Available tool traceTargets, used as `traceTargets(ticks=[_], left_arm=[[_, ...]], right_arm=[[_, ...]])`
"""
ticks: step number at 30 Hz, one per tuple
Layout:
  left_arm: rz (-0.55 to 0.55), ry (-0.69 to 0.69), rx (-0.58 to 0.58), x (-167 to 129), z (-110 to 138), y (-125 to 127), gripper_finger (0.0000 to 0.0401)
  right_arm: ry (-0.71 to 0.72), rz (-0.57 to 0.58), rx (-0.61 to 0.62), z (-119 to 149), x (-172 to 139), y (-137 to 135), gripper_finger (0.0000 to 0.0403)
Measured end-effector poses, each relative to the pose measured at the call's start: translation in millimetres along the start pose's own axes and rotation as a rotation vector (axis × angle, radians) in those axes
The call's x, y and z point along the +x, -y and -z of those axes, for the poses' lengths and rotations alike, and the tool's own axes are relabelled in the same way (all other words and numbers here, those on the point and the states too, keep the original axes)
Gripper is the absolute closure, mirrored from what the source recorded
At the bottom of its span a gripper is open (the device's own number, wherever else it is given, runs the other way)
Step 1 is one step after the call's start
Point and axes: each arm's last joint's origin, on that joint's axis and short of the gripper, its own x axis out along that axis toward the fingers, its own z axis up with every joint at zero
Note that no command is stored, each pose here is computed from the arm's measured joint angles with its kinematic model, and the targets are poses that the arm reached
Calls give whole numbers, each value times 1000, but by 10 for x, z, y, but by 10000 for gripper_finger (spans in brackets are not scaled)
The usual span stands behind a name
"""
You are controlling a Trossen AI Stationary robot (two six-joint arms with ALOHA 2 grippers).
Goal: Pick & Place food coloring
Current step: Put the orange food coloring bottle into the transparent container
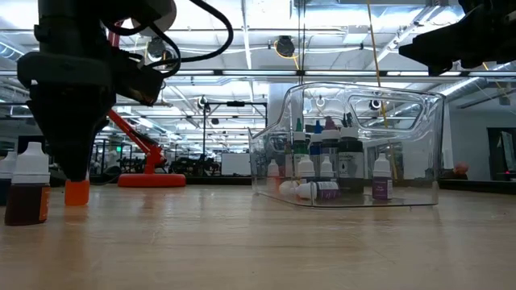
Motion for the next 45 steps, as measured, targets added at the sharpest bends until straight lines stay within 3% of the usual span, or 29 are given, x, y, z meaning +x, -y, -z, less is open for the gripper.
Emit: traceTargets(ticks=[34, 38, 45], left_arm=[[31, -16, 74, -37, -46, -37, 164], [33, -17, 73, -37, -47, -36, 201], [36, -18, 73, -38, -47, -34, 312]], right_arm=[[-2, -1, -4, 3, 0, -1, 243], [-5, -1, -6, 7, 0, -1, 243], [-5, -1, -6, 7, 0, -1, 243]])
